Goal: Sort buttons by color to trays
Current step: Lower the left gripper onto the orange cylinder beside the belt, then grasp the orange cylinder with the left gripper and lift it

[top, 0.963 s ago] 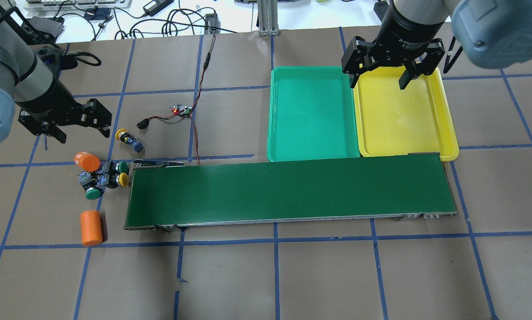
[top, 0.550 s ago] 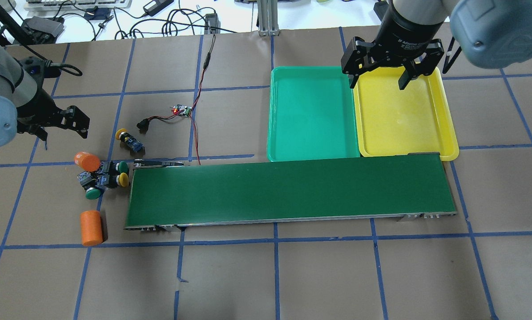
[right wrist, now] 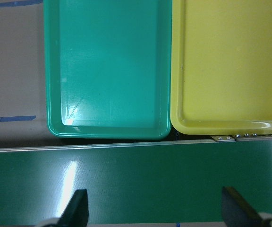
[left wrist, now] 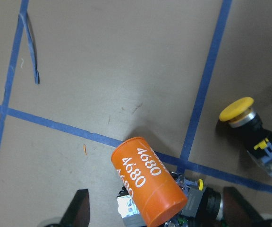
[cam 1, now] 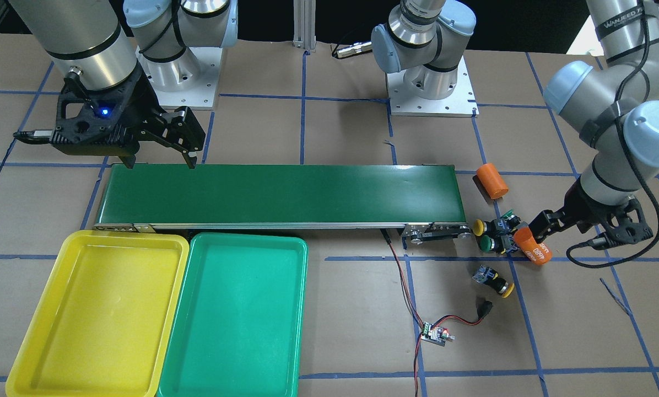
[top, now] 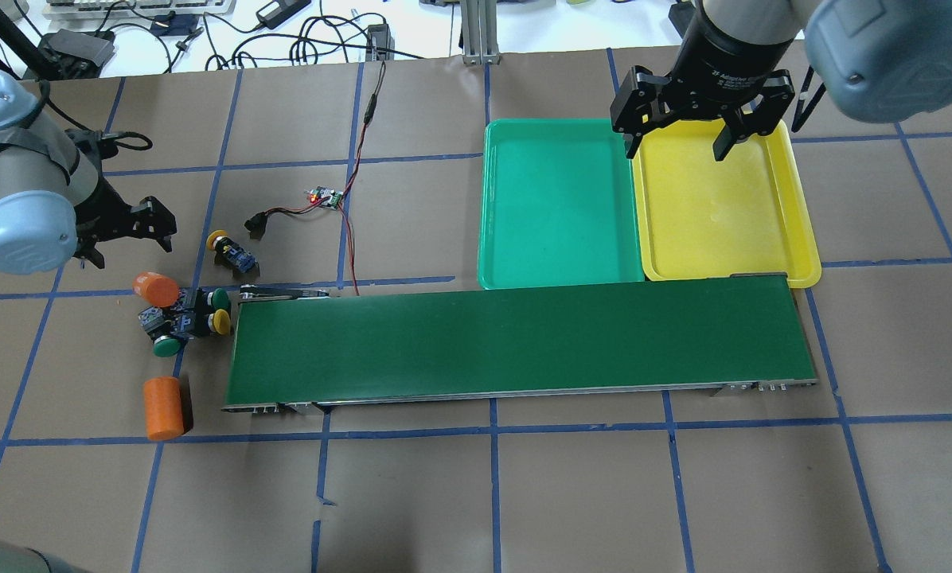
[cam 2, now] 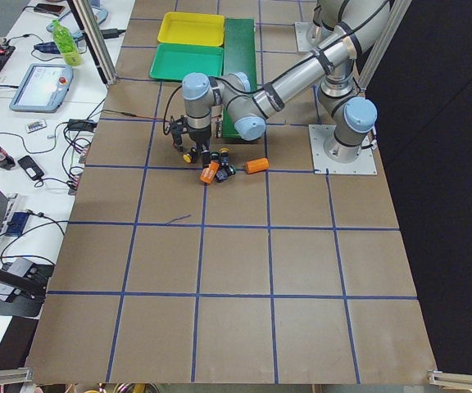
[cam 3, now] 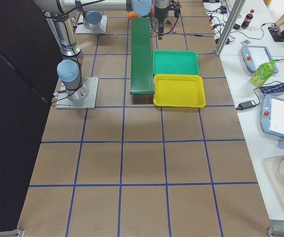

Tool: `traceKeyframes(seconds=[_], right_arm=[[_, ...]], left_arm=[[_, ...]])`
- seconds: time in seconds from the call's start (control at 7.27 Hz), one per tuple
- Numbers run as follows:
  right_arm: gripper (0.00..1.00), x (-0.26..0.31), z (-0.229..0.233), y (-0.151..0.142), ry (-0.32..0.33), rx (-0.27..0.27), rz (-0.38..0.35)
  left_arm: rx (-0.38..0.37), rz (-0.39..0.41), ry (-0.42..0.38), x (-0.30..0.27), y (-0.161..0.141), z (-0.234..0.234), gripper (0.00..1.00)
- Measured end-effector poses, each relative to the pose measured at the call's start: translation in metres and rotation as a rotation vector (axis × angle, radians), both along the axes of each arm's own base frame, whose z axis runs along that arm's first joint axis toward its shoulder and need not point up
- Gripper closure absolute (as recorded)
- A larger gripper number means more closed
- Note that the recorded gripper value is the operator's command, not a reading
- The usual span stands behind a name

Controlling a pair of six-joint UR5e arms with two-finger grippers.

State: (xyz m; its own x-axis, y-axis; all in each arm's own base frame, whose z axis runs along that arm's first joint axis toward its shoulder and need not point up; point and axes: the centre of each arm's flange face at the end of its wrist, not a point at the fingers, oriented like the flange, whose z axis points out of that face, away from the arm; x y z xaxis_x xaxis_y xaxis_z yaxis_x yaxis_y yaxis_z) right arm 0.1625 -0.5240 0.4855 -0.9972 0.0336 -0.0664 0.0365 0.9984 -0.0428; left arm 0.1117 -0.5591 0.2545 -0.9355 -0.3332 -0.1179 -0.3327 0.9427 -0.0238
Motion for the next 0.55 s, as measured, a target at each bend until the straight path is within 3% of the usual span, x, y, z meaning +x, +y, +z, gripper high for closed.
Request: traceKeyframes(seconds=[0.41,0.55], right_arm=[[0.0,0.0,0.0,0.0,0.001,0.0,0.0],[0.0,0.0,0.0,0.0,0.001,0.0,0.0]], left_arm=[[0.056,0.073,0.02,-0.003,0.008,-0.036,0.03],[0.066,0.083,0.023,-0.003,0.009,-0.042,0.28]])
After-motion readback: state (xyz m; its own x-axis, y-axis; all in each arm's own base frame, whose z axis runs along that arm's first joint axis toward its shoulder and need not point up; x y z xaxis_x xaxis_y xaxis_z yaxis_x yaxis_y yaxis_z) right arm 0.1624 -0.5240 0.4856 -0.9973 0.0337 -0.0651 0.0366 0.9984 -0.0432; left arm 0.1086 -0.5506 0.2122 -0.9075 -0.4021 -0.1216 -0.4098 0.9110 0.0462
